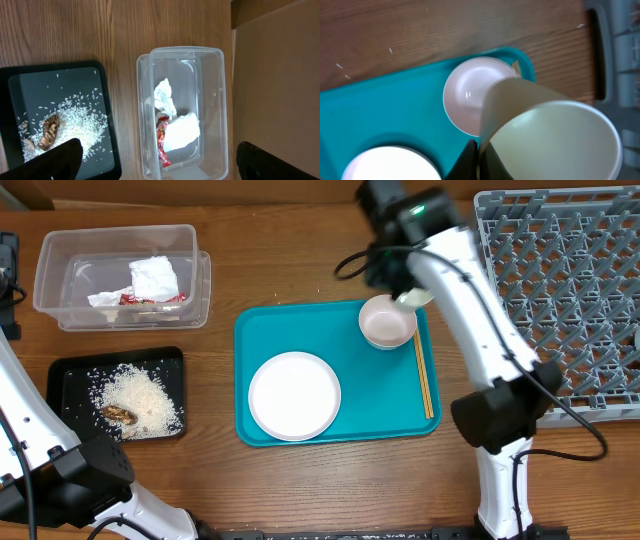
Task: Sort waste into correct bins and load items into the dishwasher
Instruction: 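Grasp the white cup inside the pink bowl with the right gripper, then carry the white cup with the right gripper over the dish rack, then set the white cup into the rack beside the bowl and release, then return the right gripper to the pink bowl on the teal tray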
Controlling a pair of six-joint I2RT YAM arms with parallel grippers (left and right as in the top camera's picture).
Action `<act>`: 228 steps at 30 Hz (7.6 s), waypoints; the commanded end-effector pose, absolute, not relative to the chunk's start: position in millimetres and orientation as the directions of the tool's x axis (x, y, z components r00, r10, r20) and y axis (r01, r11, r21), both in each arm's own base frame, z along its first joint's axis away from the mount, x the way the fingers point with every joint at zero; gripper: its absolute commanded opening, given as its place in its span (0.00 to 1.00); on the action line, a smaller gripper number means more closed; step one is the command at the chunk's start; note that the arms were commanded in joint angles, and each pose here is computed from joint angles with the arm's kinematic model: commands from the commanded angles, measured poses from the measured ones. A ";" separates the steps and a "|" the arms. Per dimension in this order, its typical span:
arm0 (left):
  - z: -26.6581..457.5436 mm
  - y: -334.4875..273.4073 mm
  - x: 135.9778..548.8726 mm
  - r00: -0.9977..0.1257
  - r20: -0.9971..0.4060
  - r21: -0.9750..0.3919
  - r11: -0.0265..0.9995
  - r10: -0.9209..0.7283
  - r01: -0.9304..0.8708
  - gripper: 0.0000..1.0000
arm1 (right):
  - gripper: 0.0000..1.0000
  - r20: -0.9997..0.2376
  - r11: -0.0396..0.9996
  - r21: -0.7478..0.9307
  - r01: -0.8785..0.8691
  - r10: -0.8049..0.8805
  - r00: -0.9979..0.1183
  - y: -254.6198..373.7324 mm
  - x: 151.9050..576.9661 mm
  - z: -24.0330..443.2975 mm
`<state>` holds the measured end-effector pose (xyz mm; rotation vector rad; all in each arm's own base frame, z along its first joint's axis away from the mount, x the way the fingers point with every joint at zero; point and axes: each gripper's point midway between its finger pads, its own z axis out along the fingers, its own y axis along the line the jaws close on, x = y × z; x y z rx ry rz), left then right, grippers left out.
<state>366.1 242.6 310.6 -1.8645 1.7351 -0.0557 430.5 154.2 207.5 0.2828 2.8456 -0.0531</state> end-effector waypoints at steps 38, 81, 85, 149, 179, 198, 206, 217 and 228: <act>308.5 247.1 364.0 0.169 -0.360 -0.428 0.002 -0.918 -0.904 1.00 | 0.04 -0.616 0.695 0.700 0.164 0.704 -0.355 -346.9 551.9 236.4; 308.5 246.1 364.6 0.166 -0.360 -0.428 0.004 -0.918 -0.904 1.00 | 0.04 -0.401 0.493 0.844 0.209 0.840 -0.365 -389.9 537.6 124.5; 308.5 246.1 364.6 0.166 -0.360 -0.428 0.004 -0.918 -0.904 1.00 | 0.04 -0.399 0.491 0.845 0.212 0.843 -0.361 -392.6 535.3 124.8; 308.4 244.6 365.7 0.162 -0.360 -0.428 0.008 -0.919 -0.904 1.00 | 0.04 -0.619 0.598 0.263 0.757 0.707 -0.343 -358.5 537.6 150.1; 308.4 244.9 365.5 0.162 -0.360 -0.427 0.008 -0.919 -0.904 1.00 | 0.04 -0.675 0.308 -0.073 0.949 0.685 -0.274 -414.0 458.6 136.3; 308.4 244.9 365.5 0.163 -0.360 -0.428 0.007 -0.919 -0.904 1.00 | 0.68 -0.506 0.647 0.690 0.326 0.752 -0.422 -228.5 516.5 326.7; 308.4 244.8 365.6 0.162 -0.360 -0.428 0.008 -0.919 -0.904 1.00 | 0.73 -0.389 0.750 0.655 0.095 0.443 -0.808 -72.4 497.1 285.9; 308.4 244.8 365.6 0.162 -0.360 -0.428 0.008 -0.919 -0.904 1.00 | 1.00 -0.199 0.947 0.318 -0.044 0.022 -0.980 107.7 462.0 190.3; 308.4 244.8 365.6 0.162 -0.360 -0.428 0.008 -0.919 -0.904 1.00 | 0.62 -0.080 0.974 0.226 -0.025 -0.007 -0.997 193.6 428.0 117.9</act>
